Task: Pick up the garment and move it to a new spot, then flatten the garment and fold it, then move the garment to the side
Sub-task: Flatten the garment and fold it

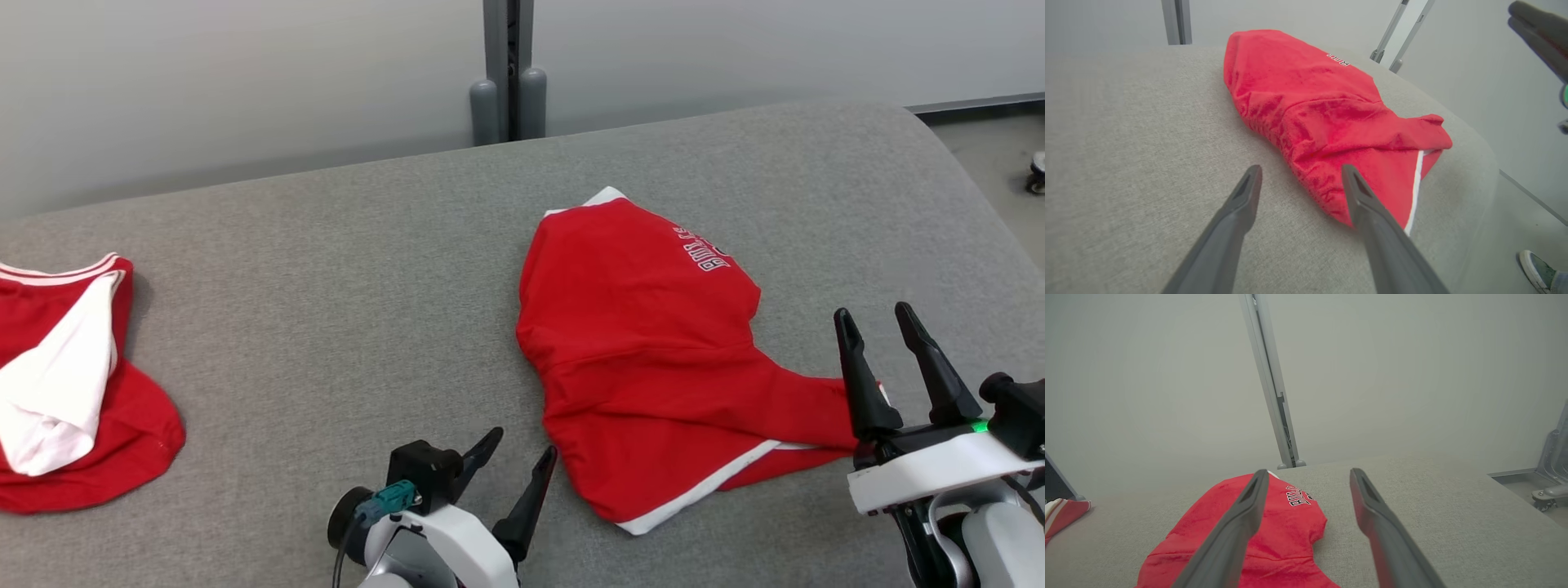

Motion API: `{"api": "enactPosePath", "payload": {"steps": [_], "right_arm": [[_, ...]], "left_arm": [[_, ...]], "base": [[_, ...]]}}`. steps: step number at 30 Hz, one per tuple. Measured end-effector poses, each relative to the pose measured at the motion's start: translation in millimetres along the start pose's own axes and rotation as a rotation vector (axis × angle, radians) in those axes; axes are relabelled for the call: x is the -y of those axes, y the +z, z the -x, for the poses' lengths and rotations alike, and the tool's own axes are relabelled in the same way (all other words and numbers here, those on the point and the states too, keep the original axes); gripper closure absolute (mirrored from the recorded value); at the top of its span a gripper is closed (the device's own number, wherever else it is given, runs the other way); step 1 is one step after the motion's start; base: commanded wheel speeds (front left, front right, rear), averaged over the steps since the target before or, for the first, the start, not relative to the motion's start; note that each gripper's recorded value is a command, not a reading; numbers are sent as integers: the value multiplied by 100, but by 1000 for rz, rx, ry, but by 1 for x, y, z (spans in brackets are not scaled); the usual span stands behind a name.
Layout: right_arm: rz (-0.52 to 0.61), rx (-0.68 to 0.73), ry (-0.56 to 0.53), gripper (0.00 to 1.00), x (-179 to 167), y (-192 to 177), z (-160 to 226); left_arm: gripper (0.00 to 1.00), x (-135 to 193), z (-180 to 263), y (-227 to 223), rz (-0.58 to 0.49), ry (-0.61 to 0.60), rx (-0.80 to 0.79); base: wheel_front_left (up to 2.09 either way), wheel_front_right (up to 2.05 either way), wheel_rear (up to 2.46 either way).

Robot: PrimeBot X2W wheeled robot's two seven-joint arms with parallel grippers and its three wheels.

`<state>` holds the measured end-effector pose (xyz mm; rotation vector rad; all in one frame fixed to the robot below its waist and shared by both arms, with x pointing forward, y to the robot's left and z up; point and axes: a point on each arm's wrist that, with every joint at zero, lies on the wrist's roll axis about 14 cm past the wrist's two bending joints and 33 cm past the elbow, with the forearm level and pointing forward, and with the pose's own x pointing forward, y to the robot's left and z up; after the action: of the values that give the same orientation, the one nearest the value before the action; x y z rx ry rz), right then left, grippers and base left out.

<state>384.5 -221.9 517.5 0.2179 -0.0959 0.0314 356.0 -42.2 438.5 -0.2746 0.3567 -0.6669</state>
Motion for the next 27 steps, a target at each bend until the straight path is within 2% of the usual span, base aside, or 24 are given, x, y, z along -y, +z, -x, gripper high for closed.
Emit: {"api": "enactPosePath", "payload": {"steps": [6, 13, 15, 20, 21, 22, 23, 27], "right_arm": [[14, 9, -53, 0, 18, 5, 6], [18, 3, -108, 0, 34, 5, 14], [14, 2, -115, 0, 35, 4, 13], [3, -1, -106, 0, 30, 1, 10], [1, -3, -104, 0, 29, 0, 9], [1, -3, -104, 0, 29, 0, 9], [0, -4, -102, 0, 28, -1, 9], [-4, -7, -94, 0, 26, -3, 6]], "left_arm": [[0, 12, -18, -13, 52, -41, -66], [0, 8, -27, -47, 148, -18, -191], [0, 18, -32, -48, 217, -52, -206], [0, 24, -34, -50, 277, -74, -232], [21, 26, -34, -51, 282, -78, -237], [86, 26, -34, -51, 282, -78, -237], [100, 27, -34, -51, 286, -81, -239], [100, 28, -35, -48, 295, -88, -228]], "base": [[0, 0, 0], [0, 0, 0], [0, 0, 0], [0, 0, 0], [0, 0, 0], [0, 0, 0], [0, 0, 0], [0, 0, 0]]}}
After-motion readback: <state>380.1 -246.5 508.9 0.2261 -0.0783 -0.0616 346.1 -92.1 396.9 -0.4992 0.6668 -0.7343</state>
